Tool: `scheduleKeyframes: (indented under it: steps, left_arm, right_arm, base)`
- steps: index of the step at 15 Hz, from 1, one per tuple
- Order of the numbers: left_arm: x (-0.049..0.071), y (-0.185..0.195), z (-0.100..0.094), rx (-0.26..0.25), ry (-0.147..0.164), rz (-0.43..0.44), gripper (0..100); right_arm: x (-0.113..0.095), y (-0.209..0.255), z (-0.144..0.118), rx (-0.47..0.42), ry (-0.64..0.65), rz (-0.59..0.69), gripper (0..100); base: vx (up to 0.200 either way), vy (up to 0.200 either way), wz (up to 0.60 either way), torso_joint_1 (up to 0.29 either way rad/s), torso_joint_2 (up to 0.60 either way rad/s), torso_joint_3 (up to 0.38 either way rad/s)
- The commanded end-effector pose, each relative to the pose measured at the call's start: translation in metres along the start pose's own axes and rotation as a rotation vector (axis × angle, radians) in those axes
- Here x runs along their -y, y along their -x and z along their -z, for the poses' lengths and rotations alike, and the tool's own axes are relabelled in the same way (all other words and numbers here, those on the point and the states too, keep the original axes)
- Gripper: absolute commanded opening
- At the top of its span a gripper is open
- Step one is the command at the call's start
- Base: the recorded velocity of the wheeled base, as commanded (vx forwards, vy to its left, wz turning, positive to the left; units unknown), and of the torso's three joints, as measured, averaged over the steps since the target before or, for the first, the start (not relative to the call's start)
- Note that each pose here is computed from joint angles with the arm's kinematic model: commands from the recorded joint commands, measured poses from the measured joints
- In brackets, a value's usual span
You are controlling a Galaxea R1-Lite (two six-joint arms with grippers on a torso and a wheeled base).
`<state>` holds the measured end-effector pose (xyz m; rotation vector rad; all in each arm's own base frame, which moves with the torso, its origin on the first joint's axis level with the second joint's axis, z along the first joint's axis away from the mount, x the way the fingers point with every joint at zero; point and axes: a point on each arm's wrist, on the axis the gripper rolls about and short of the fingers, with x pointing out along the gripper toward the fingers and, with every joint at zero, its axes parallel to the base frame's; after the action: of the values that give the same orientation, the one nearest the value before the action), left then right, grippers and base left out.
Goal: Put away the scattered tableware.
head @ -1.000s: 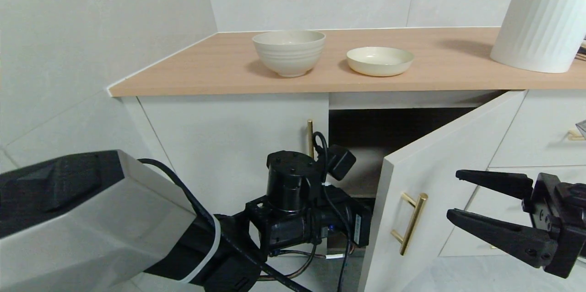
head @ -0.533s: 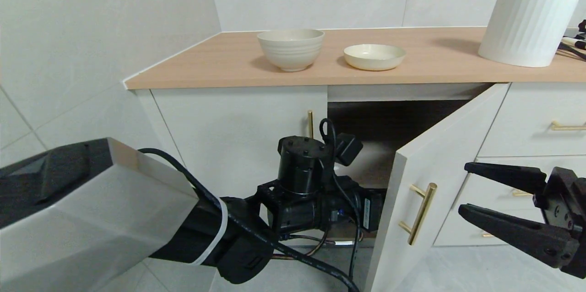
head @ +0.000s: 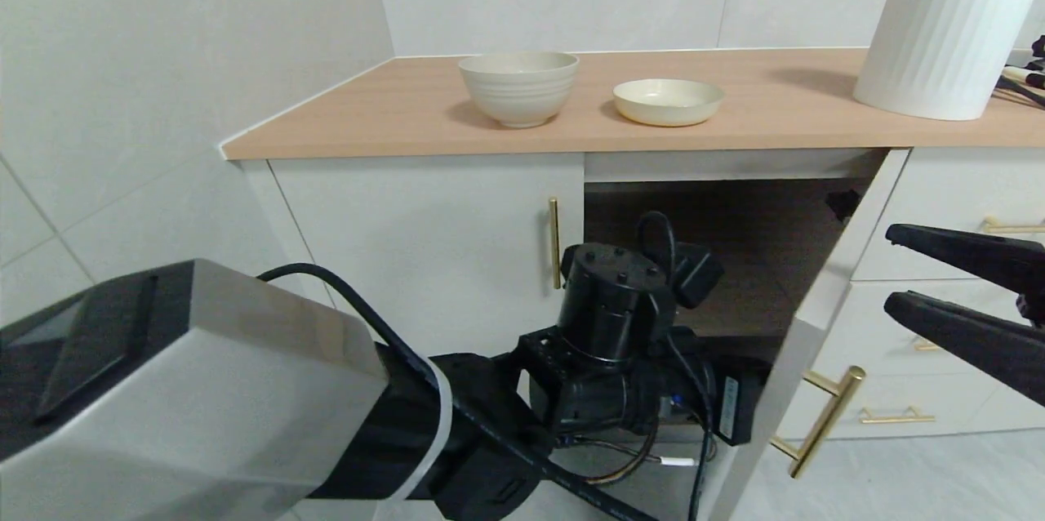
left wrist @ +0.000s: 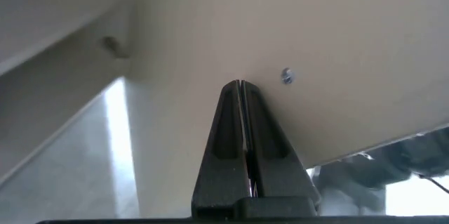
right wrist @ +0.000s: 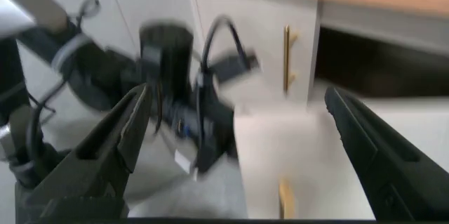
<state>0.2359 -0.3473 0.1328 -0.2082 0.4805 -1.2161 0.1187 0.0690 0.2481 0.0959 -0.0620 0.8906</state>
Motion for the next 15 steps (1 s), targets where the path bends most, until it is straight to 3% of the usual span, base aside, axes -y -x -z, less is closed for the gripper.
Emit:
scheduleKeyframes:
  steps: [1, 2, 4, 5, 7, 10, 13, 15]
  left_arm:
    - [0.043, -0.022, 0.013, -0.023, -0.033, 0.098, 0]
    - [0.060, -0.029, 0.020, -0.036, -0.045, 0.132, 0]
    - [0.076, -0.029, 0.024, -0.021, -0.057, 0.131, 0]
    - [0.077, -0.026, 0.019, 0.003, -0.058, 0.101, 0]
    - [0.066, -0.015, 0.005, 0.050, -0.032, 0.039, 0]
    - [0.031, 0.038, -0.023, 0.116, 0.003, -0.077, 0]
    - [0.001, 0.099, -0.045, 0.194, 0.016, -0.206, 0]
    - [-0.006, 0.149, -0.049, 0.229, 0.008, -0.293, 0]
  right_arm:
    - [-0.010, 0.017, -0.021, 0.062, 0.028, -0.008, 100]
    - [-0.014, 0.024, -0.026, 0.068, 0.031, -0.011, 100]
    - [-0.020, 0.034, -0.035, 0.076, 0.034, -0.021, 100]
    - [-0.021, 0.035, -0.036, 0.072, 0.033, -0.021, 100]
    - [-0.019, 0.032, -0.033, 0.055, 0.025, -0.019, 100]
    - [-0.009, 0.014, -0.021, -0.023, -0.011, -0.005, 100]
    - [0.001, -0.006, -0.011, -0.091, -0.042, 0.009, 100]
    - [0.009, -0.022, -0.006, -0.136, -0.060, 0.025, 100]
  base:
    - [0.000, 0.000, 0.00, 0.000, 0.00, 0.000]
    - [0.000, 0.000, 0.00, 0.000, 0.00, 0.000]
    - [0.000, 0.000, 0.00, 0.000, 0.00, 0.000]
    - [0.000, 0.000, 0.00, 0.000, 0.00, 0.000]
    - [0.000, 0.000, 0.00, 0.000, 0.00, 0.000]
    - [0.000, 0.000, 0.00, 0.000, 0.00, 0.000]
    - [0.000, 0.000, 0.00, 0.000, 0.00, 0.000]
    - [0.000, 0.000, 0.00, 0.000, 0.00, 0.000]
